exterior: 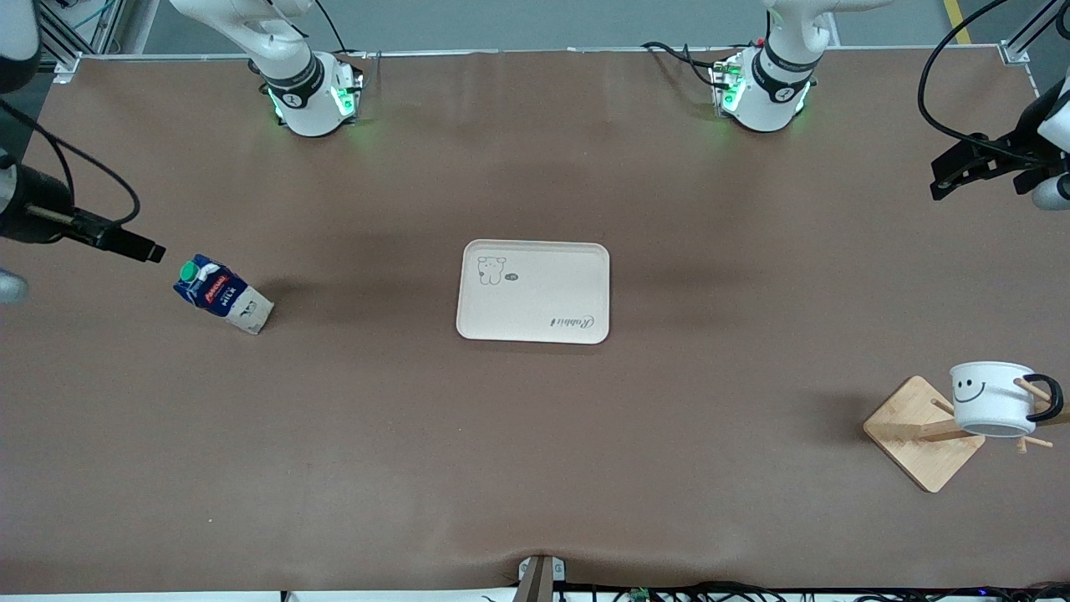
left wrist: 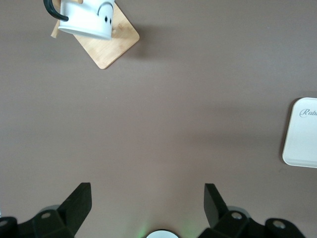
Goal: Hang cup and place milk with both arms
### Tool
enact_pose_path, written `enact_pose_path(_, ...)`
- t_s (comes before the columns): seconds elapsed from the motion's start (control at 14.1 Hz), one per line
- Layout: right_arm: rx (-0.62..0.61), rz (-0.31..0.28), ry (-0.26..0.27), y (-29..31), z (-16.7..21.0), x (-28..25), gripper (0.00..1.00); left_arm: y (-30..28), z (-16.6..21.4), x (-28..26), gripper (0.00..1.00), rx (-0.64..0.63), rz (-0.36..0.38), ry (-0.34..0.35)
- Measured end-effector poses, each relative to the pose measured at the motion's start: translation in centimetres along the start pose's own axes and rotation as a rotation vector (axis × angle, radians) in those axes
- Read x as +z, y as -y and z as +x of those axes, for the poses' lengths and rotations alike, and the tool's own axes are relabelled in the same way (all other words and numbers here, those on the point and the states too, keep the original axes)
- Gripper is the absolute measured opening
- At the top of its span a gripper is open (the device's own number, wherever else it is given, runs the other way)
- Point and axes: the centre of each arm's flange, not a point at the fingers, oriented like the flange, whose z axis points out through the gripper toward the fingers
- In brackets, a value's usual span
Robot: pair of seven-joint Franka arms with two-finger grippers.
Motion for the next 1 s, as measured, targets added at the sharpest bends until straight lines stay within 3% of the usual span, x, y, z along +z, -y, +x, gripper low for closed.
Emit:
enact_pose_path(0.14, -0.067, -0.002, -0.015, -1.0, -2.1, 0.5, 1.00, -0.1, 0.0, 0.1, 1.00, 0.001, -0.011, 0.003)
enact_pose_path(0.28, -0.203, -0.011, 0.004, -1.7, -3.5, 0.5, 1.00, -0.3, 0.0, 0.2, 1.00, 0.003, -0.037, 0.006)
enact_pose_path(0.43, -0.331, -0.010, 0.007, -2.7, -3.4, 0.5, 1.00, -0.3, 0.0, 0.2, 1.00, 0.003, -0.046, 0.006)
enact_pose_path(0.64, -0.427, 0.000, -0.025, -5.2, -2.2, -1.2, 1.00, -0.3, 0.0, 0.1, 1.00, 0.003, -0.047, 0.006)
enact_pose_path(1.0, -0.474, -0.009, 0.048, -4.9, -2.9, -1.1, 1.00, -0.4, 0.0, 0.1, 1.00, 0.004, -0.047, 0.006)
